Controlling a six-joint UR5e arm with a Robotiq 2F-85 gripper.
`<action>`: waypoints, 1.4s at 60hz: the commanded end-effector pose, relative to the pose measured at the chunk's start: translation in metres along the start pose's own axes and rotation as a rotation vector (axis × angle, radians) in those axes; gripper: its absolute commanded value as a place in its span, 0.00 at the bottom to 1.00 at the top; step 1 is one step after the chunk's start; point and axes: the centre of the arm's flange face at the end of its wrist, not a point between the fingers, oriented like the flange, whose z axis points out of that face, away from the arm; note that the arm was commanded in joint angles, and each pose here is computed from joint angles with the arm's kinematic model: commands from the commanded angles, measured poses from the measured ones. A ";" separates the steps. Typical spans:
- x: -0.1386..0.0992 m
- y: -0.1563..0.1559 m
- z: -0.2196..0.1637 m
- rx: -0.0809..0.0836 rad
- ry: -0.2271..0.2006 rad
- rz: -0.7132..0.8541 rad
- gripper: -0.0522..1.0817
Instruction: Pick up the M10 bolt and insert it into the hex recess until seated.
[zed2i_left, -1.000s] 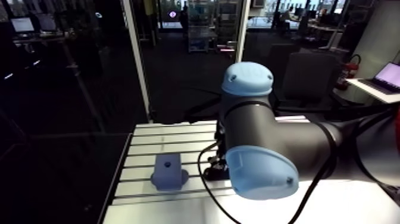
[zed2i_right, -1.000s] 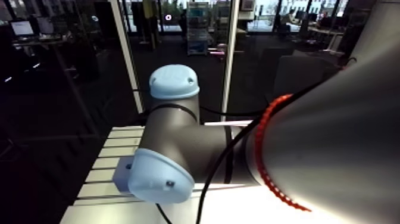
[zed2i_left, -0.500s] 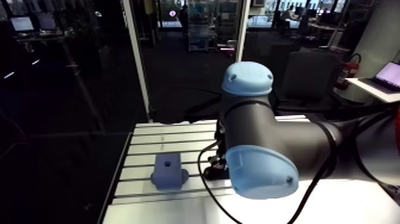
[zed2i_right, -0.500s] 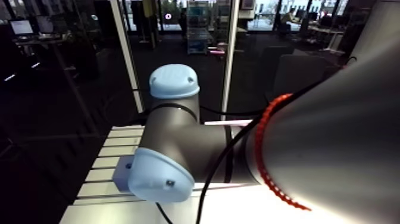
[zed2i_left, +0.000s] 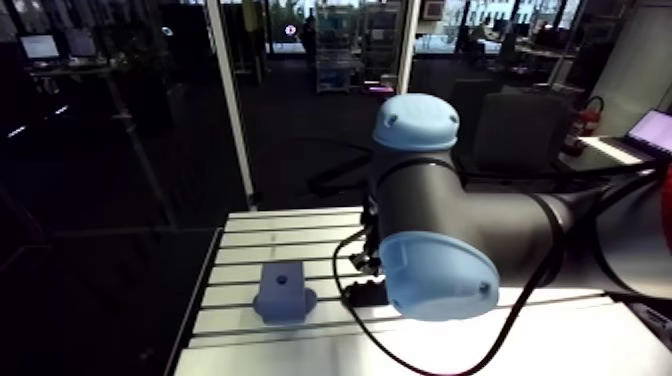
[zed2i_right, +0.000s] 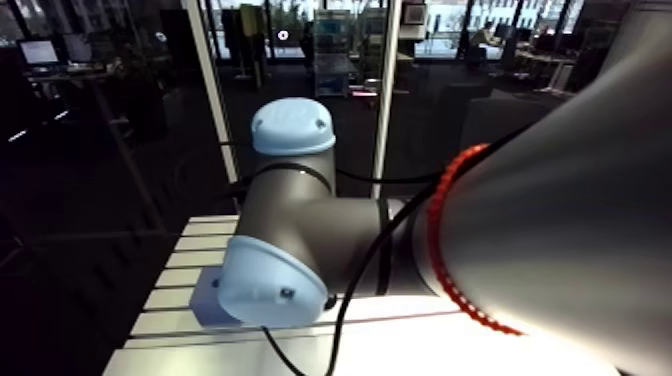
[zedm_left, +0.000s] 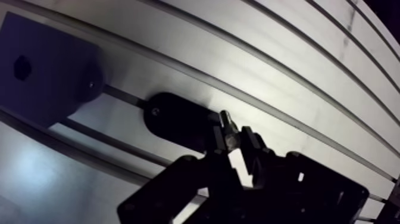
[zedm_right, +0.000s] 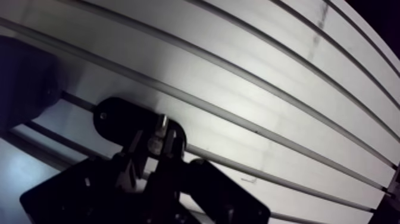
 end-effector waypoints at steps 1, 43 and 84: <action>0.016 0.005 -0.033 -0.023 0.054 -0.002 0.76; 0.086 0.009 -0.139 0.168 -0.206 0.137 0.98; 0.179 -0.090 -0.109 0.085 -0.367 -0.027 0.99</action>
